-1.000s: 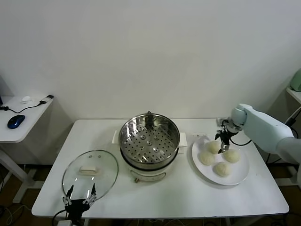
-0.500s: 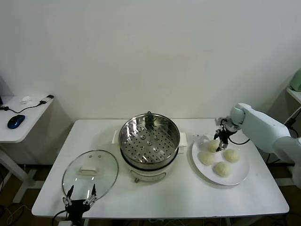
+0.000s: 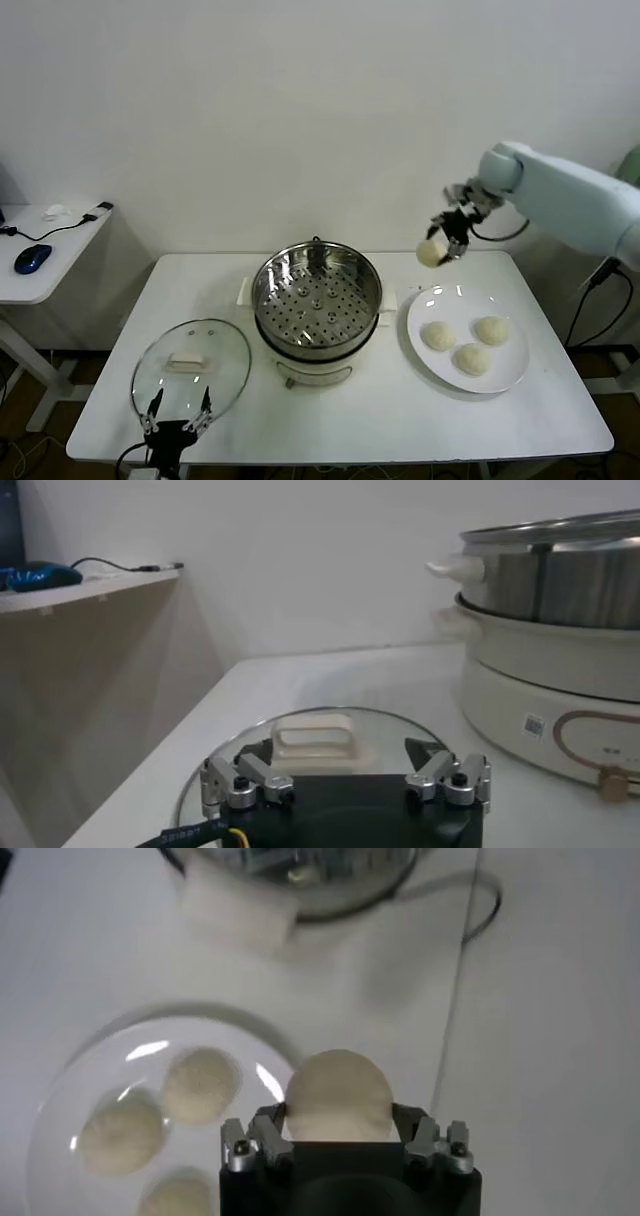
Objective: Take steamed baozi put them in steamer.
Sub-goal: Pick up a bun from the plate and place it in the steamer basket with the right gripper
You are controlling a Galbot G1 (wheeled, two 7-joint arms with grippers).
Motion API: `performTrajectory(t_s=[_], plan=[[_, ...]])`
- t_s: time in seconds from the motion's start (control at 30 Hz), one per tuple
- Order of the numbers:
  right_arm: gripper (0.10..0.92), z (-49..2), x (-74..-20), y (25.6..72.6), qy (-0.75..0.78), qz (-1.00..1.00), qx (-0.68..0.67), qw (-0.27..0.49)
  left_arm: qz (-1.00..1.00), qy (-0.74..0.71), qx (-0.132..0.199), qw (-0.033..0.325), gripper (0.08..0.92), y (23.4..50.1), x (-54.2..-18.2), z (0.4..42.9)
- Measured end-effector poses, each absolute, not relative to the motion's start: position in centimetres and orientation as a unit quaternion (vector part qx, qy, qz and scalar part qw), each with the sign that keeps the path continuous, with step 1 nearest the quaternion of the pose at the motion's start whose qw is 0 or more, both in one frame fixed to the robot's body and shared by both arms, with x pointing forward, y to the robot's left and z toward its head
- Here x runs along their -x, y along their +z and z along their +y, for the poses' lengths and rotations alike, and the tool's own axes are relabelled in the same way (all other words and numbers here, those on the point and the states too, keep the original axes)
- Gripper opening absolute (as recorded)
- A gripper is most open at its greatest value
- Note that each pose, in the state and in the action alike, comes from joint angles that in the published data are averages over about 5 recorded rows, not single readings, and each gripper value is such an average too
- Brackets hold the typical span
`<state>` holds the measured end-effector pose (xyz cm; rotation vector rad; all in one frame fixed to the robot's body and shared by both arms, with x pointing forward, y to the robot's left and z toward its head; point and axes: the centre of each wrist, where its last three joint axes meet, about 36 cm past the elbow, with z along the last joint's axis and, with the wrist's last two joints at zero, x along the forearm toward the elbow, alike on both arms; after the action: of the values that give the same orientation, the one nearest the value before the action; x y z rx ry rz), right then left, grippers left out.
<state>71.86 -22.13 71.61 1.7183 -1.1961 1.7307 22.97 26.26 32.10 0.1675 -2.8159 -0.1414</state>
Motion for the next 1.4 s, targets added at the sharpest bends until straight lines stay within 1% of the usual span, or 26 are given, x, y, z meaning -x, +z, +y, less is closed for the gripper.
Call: performTrajectory(t_s=[0.1,0.23,0.37,0.53,0.77,1.03,1.13,1.27,1.4], plan=[[0.704,-17.7,-70.7,72.2,0.644,-0.372,-0.648,0.166,-0.985,-0.052,-0.057,0.157,0.823,32.2,-23.0,26.3],[0.704,-13.5,-70.1,71.5,0.672,-0.295,-0.670,0.114,-0.985,-0.055,-0.057,0.156,0.823,32.1,-22.9,26.5],[0.704,-10.6,-70.6,69.5,0.694,-0.230,-0.678,0.072,-0.984,-0.058,-0.056,0.157,0.823,32.1,-22.7,26.6],[0.704,-8.1,-71.8,66.4,0.707,-0.176,-0.684,0.037,-0.984,-0.063,-0.055,0.159,0.823,31.8,-22.5,26.7],[0.704,-6.2,-73.3,62.9,0.717,-0.139,-0.683,0.008,-0.983,-0.066,-0.054,0.161,0.823,31.5,-22.6,26.7],[0.711,-5.5,-74.7,60.8,0.722,-0.136,-0.679,-0.005,-0.983,-0.066,-0.056,0.160,0.823,31.4,-22.7,26.6],[0.734,-5.4,-75.1,60.2,0.721,-0.140,-0.678,-0.009,-0.983,-0.066,-0.059,0.160,0.823,31.3,-22.7,26.7],[0.804,-5.3,-75.4,59.8,0.720,-0.146,-0.678,-0.017,-0.983,-0.066,-0.061,0.159,0.823,31.2,-22.7,26.7],[0.821,-5.4,-75.5,59.9,0.718,-0.150,-0.679,-0.022,-0.983,-0.066,-0.063,0.158,0.823,31.2,-22.7,26.7]])
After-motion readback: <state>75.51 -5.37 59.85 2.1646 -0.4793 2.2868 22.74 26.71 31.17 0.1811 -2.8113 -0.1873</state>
